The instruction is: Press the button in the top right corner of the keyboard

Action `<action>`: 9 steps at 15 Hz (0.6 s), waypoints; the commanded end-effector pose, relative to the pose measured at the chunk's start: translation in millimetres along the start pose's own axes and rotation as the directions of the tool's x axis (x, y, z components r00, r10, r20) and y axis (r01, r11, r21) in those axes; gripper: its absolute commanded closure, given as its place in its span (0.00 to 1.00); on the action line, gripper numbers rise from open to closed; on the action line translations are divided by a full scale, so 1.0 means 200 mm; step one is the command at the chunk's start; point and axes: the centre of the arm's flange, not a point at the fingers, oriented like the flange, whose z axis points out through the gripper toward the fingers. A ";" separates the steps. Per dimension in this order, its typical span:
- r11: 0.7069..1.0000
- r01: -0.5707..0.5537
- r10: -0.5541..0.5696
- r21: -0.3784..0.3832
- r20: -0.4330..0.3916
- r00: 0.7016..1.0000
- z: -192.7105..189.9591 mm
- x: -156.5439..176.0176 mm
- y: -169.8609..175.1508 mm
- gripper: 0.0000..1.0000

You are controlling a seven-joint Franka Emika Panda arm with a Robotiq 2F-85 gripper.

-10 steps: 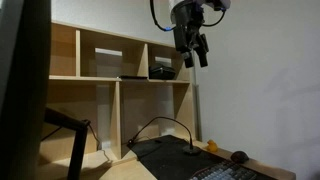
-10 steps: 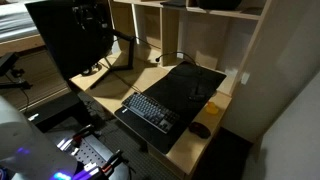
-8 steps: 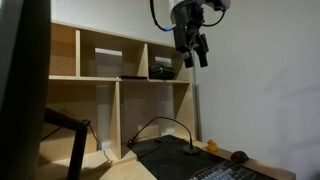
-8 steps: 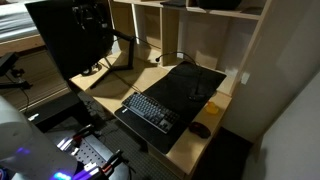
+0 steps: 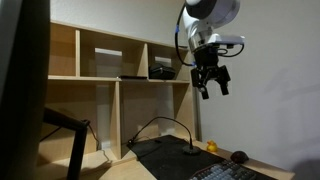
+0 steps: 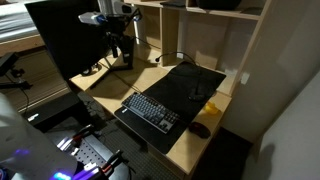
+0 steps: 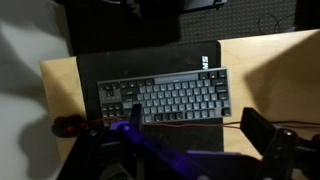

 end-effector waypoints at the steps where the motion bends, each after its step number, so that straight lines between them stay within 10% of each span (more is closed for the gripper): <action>1: 1.000 -0.023 0.023 0.008 0.008 1.000 0.03 0.01 0.05 0.00; 9: 0.921 -0.386 0.383 0.054 0.051 0.922 0.41 0.48 0.46 0.00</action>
